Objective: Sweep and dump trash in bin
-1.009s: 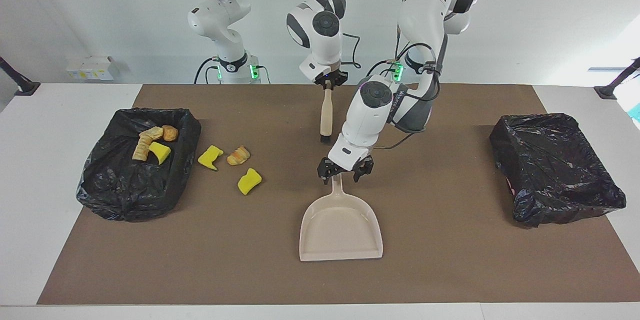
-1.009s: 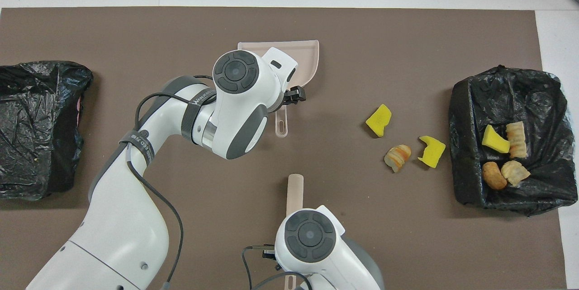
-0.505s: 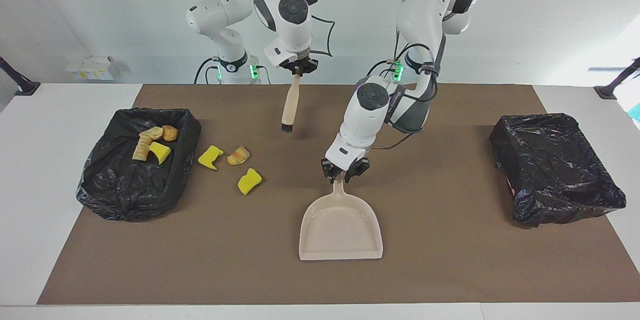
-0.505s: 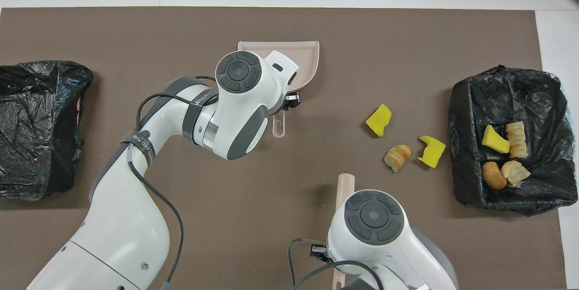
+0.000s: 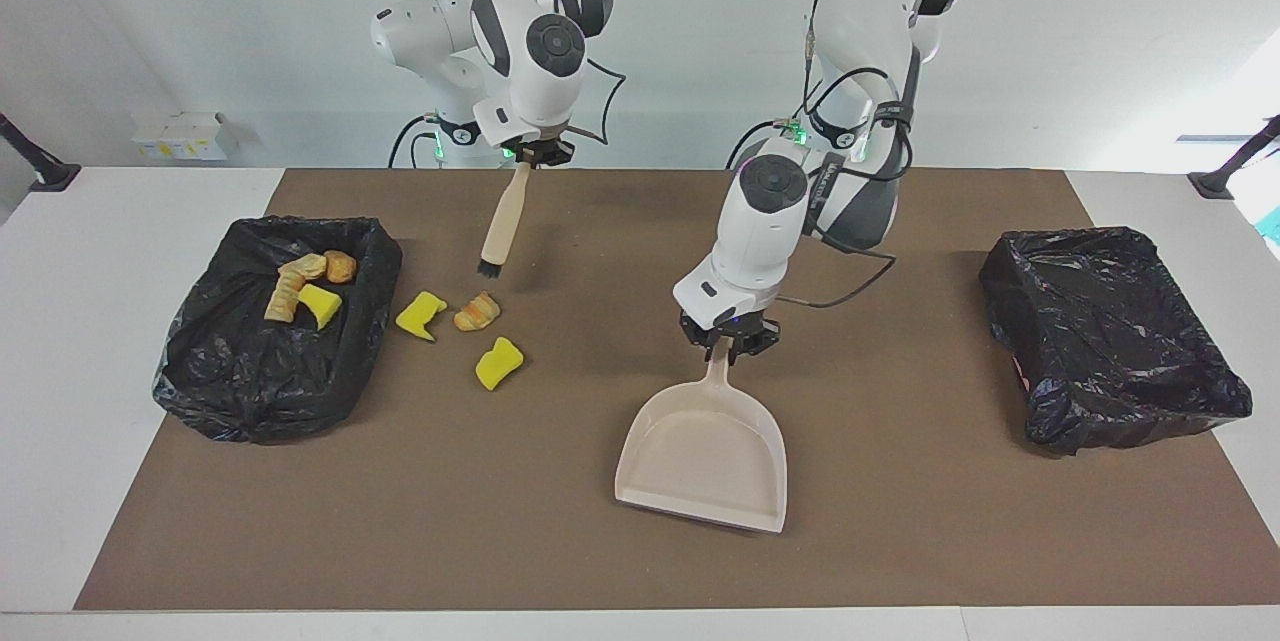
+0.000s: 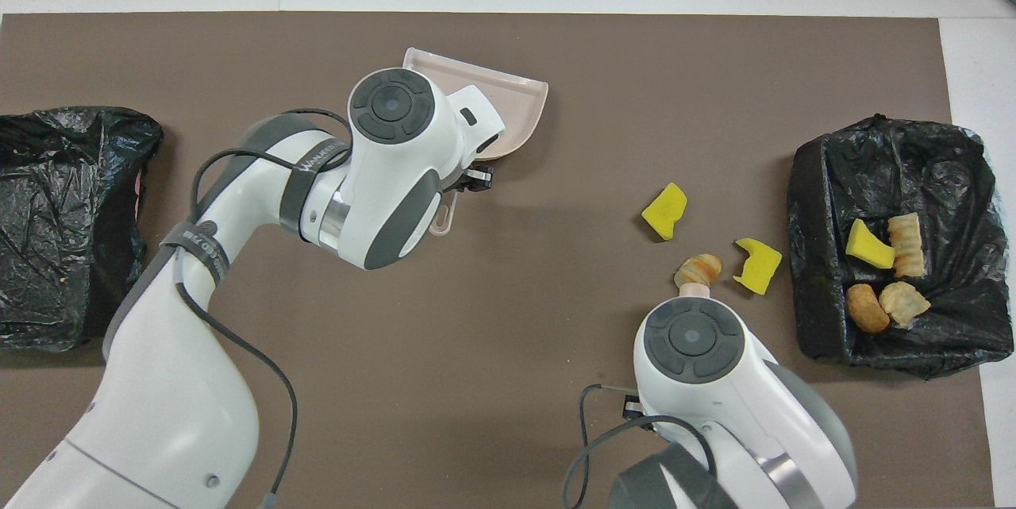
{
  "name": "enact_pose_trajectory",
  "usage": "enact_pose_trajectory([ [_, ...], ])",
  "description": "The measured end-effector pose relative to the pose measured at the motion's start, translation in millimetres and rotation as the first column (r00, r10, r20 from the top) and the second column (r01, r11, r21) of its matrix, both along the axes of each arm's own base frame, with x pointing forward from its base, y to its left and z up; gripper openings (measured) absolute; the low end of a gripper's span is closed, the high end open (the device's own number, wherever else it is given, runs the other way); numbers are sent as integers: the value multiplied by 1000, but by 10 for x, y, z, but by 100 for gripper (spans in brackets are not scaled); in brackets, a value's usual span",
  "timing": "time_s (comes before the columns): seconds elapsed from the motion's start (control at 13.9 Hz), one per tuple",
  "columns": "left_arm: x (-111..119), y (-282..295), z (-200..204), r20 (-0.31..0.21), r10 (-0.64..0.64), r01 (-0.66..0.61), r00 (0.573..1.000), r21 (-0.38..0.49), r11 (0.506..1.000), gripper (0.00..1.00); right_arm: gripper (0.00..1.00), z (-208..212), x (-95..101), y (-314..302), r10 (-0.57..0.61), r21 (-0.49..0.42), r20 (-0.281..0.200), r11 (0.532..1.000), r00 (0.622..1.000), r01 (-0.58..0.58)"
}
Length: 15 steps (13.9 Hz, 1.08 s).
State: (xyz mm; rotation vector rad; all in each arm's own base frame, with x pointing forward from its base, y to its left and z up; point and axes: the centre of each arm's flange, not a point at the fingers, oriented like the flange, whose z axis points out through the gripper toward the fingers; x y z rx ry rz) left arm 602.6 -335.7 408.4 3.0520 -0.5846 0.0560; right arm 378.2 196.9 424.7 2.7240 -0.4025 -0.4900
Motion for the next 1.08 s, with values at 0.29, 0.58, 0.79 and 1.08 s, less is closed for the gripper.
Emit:
enact_pose_trajectory([
  [0.29, -44, 638, 458, -45, -269, 271, 962, 42, 962, 32, 25, -51, 226, -524, -68, -78, 24, 994, 997, 70],
  [0.58, -201, 1467, 627, -85, -577, 582, 812, 38, 813, 32, 25, -152, 382, -1029, -135, -95, 25, 986, 991, 137],
  [0.79, -283, 1925, 505, -95, -763, 768, 639, 16, 641, 32, 25, -297, 446, -1287, -133, -64, 41, 989, 990, 136],
  [1.08, -379, 2056, 156, -107, -812, 817, 573, -4, 577, 32, 25, -560, 570, -1213, -90, -25, 85, 995, 992, 93],
])
